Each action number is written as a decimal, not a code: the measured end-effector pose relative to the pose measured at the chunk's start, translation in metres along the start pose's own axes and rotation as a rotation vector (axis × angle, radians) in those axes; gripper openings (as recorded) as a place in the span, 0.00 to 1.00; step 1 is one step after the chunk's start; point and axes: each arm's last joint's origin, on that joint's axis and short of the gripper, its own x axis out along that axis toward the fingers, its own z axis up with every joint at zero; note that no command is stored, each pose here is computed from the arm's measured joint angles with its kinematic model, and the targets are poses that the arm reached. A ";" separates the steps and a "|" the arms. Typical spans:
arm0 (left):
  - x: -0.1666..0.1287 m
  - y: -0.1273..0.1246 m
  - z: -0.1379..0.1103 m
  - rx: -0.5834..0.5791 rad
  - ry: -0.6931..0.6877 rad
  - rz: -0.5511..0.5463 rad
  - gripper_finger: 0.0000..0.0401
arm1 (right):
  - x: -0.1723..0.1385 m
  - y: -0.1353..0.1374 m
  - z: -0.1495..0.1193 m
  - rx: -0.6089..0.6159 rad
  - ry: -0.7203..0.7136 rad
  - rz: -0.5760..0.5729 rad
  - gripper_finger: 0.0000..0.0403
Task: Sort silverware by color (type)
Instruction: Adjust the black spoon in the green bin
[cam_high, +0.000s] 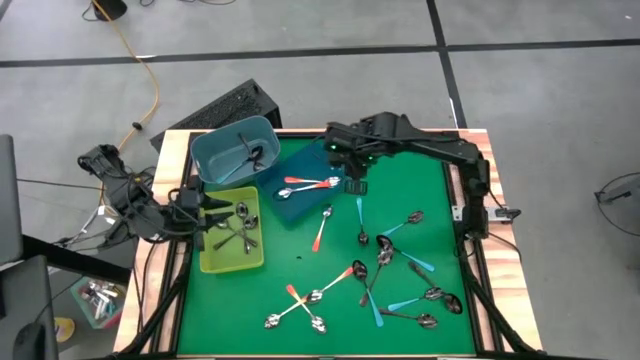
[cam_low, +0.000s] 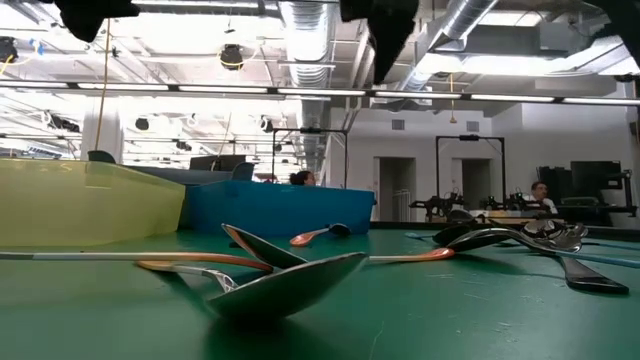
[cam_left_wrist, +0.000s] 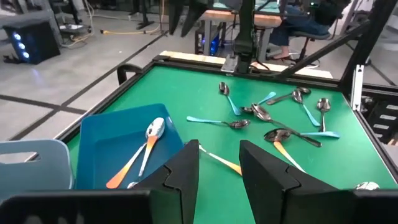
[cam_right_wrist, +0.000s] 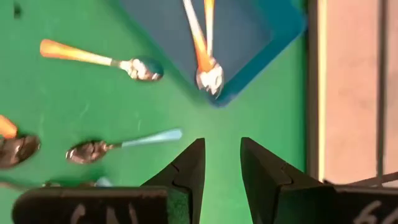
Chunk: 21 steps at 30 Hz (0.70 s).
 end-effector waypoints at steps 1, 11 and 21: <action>-0.001 0.001 0.000 -0.003 -0.002 -0.002 0.25 | 0.004 0.000 -0.002 -0.004 0.016 0.014 0.28; -0.008 0.009 0.001 -0.037 0.004 -0.073 0.25 | 0.049 0.027 -0.035 0.073 0.170 0.136 0.28; -0.012 0.012 0.003 -0.073 -0.008 -0.142 0.25 | 0.031 0.098 -0.041 0.084 -0.080 0.197 0.28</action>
